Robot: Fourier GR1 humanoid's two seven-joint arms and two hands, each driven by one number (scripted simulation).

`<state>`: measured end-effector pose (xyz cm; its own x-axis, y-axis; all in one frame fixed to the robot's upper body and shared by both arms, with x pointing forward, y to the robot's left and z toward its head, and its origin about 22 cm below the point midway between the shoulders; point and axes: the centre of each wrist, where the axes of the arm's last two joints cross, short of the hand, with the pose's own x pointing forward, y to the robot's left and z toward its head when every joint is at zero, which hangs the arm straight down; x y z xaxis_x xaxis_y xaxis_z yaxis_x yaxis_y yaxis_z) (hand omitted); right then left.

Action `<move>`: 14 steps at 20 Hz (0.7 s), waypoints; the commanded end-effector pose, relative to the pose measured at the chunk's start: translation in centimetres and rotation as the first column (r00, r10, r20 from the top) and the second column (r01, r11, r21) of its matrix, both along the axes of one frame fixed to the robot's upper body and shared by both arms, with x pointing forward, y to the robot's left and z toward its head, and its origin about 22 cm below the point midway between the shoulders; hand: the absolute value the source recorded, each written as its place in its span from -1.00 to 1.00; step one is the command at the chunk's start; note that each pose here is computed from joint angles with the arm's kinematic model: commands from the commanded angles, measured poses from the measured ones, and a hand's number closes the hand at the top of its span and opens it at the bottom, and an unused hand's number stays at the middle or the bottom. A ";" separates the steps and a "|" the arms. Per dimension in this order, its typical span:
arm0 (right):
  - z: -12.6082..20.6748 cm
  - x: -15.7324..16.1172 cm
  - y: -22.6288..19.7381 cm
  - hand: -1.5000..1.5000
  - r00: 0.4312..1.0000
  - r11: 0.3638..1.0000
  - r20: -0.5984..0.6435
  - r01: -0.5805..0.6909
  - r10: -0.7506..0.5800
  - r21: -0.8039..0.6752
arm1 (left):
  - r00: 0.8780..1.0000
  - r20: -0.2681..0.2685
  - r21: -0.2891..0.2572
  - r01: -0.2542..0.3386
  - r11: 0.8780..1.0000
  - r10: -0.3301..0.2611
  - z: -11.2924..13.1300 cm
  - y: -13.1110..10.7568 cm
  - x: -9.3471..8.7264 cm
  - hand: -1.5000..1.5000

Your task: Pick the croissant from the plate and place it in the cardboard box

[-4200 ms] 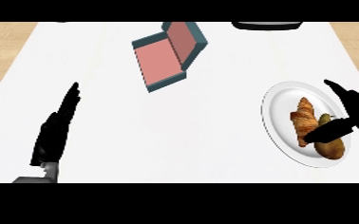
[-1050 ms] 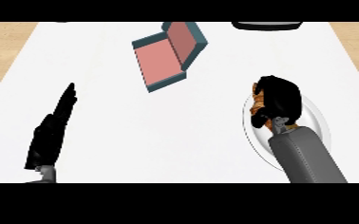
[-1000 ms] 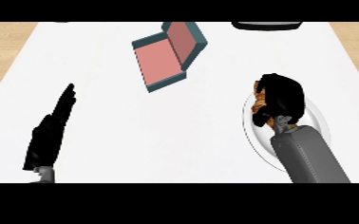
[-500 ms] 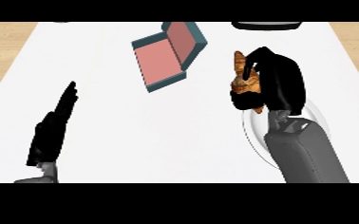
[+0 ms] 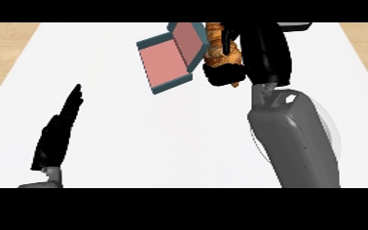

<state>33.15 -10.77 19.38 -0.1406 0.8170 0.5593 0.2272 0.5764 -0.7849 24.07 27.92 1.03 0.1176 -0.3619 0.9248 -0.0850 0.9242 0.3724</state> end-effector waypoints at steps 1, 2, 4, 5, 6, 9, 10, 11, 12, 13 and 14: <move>1.3 2.4 3.3 1.00 1.000 1.000 0.005 -0.001 0.001 0.003 | 1.000 -0.006 -0.021 0.009 1.000 -0.009 0.6 -0.3 0.3 0.00; 1.5 3.3 2.6 1.00 1.000 1.000 -0.014 0.001 -0.001 0.001 | 1.000 0.005 -0.019 -0.005 1.000 0.005 -0.3 0.8 -0.8 0.00; 2.4 4.7 4.4 1.00 1.000 1.000 -0.026 0.006 -0.006 0.003 | 1.000 0.022 0.008 0.015 1.000 -0.015 0.9 -0.3 0.7 0.00; 3.6 4.7 5.7 1.00 0.999 1.000 -0.035 0.017 -0.017 0.006 | 1.000 0.005 -0.021 0.019 1.000 -0.019 1.2 -0.6 1.4 0.00; 3.7 4.9 6.4 1.00 0.999 1.000 -0.035 0.016 -0.016 -0.015 | 1.000 0.011 0.000 0.020 1.000 -0.020 -0.3 -1.4 -0.3 0.00; 2.9 8.1 6.0 1.00 0.995 1.000 -0.099 0.019 -0.019 0.000 | 1.000 0.015 0.006 0.026 1.000 -0.026 0.3 -1.4 0.5 0.00; 2.7 8.6 6.6 1.00 0.996 0.999 -0.086 0.031 -0.033 -0.023 | 1.000 0.003 -0.011 0.023 1.000 -0.023 -0.1 -1.3 0.5 0.00; 2.8 9.1 7.1 1.00 0.994 0.999 -0.105 0.032 -0.033 -0.016 | 0.999 0.014 0.005 0.039 0.999 -0.039 0.4 0.0 0.8 0.00; 1.3 8.5 7.6 1.00 0.992 0.999 -0.125 0.030 -0.031 -0.014 | 1.000 0.011 -0.003 0.017 1.000 -0.017 0.4 -0.7 -0.2 0.00; 0.2 9.0 7.2 1.00 0.989 1.000 -0.144 0.008 -0.009 -0.011 | 1.000 0.013 -0.001 0.023 1.000 -0.023 1.3 -0.5 0.4 0.00; -0.7 10.0 6.4 1.00 0.986 0.999 -0.166 0.027 -0.030 -0.025 | 0.999 0.017 0.006 0.044 0.999 -0.045 -0.2 -1.6 -0.4 0.00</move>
